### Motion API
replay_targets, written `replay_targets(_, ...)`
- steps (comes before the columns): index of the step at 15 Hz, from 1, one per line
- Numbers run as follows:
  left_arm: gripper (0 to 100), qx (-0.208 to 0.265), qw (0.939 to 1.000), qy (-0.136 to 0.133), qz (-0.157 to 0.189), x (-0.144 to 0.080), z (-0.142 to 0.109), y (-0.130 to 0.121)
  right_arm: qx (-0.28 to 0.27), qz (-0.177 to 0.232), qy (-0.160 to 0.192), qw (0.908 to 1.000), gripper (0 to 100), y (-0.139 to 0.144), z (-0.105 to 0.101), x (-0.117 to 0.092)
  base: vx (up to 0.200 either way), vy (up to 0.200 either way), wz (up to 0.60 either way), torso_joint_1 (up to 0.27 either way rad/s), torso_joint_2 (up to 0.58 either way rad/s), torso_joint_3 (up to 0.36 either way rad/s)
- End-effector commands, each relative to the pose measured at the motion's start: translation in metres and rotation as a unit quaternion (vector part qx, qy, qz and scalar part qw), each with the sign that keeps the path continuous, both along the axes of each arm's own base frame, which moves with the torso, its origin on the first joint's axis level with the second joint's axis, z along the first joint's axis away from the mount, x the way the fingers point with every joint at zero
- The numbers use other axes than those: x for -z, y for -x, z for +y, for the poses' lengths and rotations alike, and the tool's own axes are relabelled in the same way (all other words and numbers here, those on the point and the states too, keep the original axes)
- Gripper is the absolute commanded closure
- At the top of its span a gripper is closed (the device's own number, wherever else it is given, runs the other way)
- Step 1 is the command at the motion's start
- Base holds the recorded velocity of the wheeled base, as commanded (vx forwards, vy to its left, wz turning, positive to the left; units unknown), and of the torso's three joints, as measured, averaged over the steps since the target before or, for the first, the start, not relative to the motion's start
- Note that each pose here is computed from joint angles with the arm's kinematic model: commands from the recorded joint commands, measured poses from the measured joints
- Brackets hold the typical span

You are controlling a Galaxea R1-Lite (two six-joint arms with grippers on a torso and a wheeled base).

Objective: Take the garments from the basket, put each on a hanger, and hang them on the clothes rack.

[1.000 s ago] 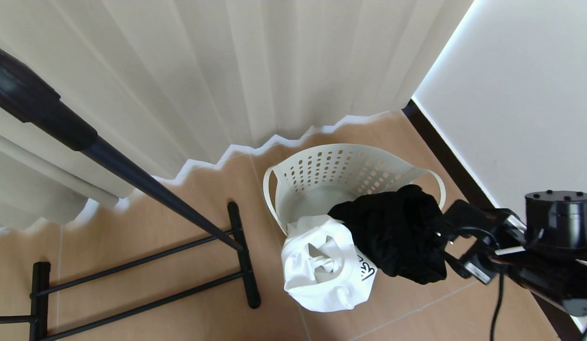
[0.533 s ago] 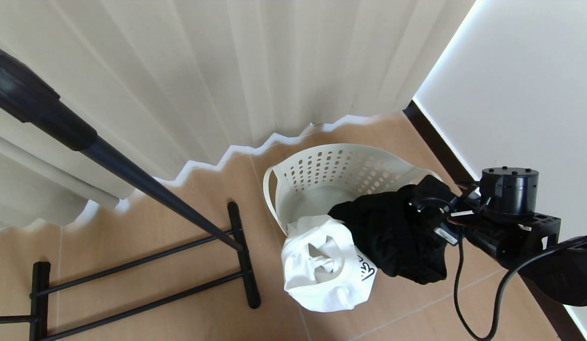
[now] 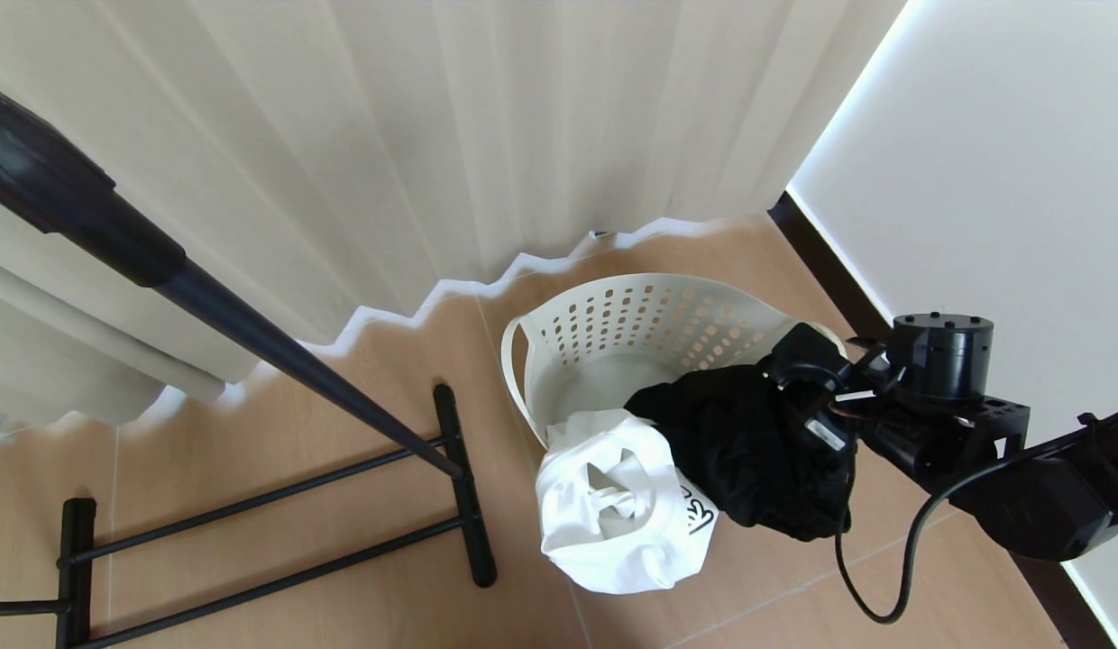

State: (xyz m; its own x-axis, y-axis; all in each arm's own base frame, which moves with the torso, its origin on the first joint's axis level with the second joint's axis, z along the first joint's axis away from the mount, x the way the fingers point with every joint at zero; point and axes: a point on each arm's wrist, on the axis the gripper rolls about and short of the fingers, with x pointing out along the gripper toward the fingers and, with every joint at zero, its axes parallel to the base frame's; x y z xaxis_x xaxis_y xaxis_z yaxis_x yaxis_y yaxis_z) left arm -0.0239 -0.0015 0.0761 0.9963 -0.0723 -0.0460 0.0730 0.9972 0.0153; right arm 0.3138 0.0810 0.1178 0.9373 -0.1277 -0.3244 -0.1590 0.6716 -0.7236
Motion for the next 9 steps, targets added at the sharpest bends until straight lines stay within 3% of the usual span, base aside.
replay_targets(1,0,0.0,1.0,0.0,0.0,0.0,0.0,0.0,0.001,0.005,-0.009,0.9999,0,-0.004,0.001,0.005,0.0,0.0,0.0,0.0,0.0,0.0)
replay_targets(6,0,0.0,1.0,0.0,0.0,0.0,0.0,0.0,0.009,-0.01,-0.036,0.9993,0,-0.016,0.005,0.002,0.0,0.0,0.0,0.0,0.0,0.0)
replay_targets(7,0,0.0,1.0,0.0,0.0,0.0,0.0,0.0,0.009,-0.007,-0.037,0.9992,100,-0.017,0.005,0.004,0.0,0.0,0.0,0.0,0.0,0.0)
replay_targets(9,0,0.0,1.0,0.0,0.0,0.0,0.0,0.0,0.01,-0.003,-0.04,0.9991,100,-0.018,0.005,0.008,0.0,0.0,0.0,0.0,0.0,0.0)
